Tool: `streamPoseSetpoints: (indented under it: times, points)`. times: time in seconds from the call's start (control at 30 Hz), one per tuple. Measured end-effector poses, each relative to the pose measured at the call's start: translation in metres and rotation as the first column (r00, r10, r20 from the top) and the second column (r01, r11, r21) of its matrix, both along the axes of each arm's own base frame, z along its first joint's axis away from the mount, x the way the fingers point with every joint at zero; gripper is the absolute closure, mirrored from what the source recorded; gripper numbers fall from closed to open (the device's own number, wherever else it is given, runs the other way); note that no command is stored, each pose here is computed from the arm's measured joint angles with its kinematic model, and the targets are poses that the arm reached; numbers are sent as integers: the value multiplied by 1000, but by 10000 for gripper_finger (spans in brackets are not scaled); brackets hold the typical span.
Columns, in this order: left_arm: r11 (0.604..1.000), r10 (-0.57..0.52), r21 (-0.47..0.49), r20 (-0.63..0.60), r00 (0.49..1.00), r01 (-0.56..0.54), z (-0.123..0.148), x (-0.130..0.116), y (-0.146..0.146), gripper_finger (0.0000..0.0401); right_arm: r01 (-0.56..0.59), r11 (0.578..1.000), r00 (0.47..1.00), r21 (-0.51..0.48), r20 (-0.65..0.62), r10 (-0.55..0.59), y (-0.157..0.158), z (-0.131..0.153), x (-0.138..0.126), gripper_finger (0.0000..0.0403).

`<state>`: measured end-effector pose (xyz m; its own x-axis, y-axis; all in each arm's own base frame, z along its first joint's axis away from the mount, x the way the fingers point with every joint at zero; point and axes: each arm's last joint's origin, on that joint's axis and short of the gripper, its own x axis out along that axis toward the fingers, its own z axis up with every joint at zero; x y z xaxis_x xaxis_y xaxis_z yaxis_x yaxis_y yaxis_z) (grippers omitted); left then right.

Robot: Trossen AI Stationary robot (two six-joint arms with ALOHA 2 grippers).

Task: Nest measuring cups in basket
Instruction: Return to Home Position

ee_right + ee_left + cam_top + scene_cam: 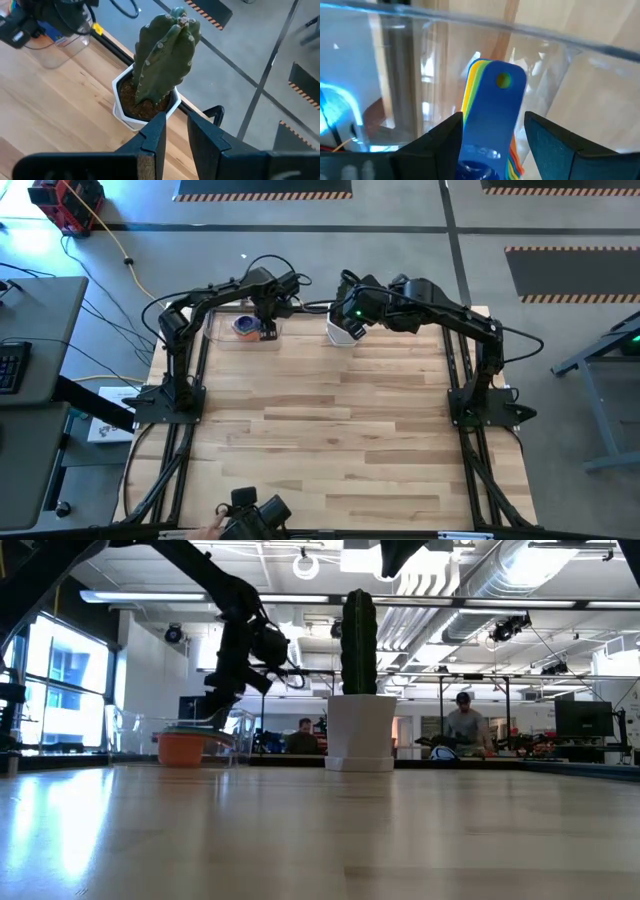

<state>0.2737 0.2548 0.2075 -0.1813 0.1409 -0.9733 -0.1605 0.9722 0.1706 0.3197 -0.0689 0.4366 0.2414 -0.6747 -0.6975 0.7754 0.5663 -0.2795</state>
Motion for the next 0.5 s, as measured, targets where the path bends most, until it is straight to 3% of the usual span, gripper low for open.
streamPoseSetpoints:
  times: [0.23,0.37,0.5]
  points:
    - [996,30,85,101,994,-38,43,-10,-12,201,-28,999,999,-16,-39,27,0,0,-1,330]
    - [988,79,114,222,972,-106,77,-22,-24,201,-39,998,998,-39,-54,37,0,3,-5,330]
    - [987,147,-13,449,881,-158,112,-34,-44,201,-50,997,999,-58,-17,49,8,15,-18,330]
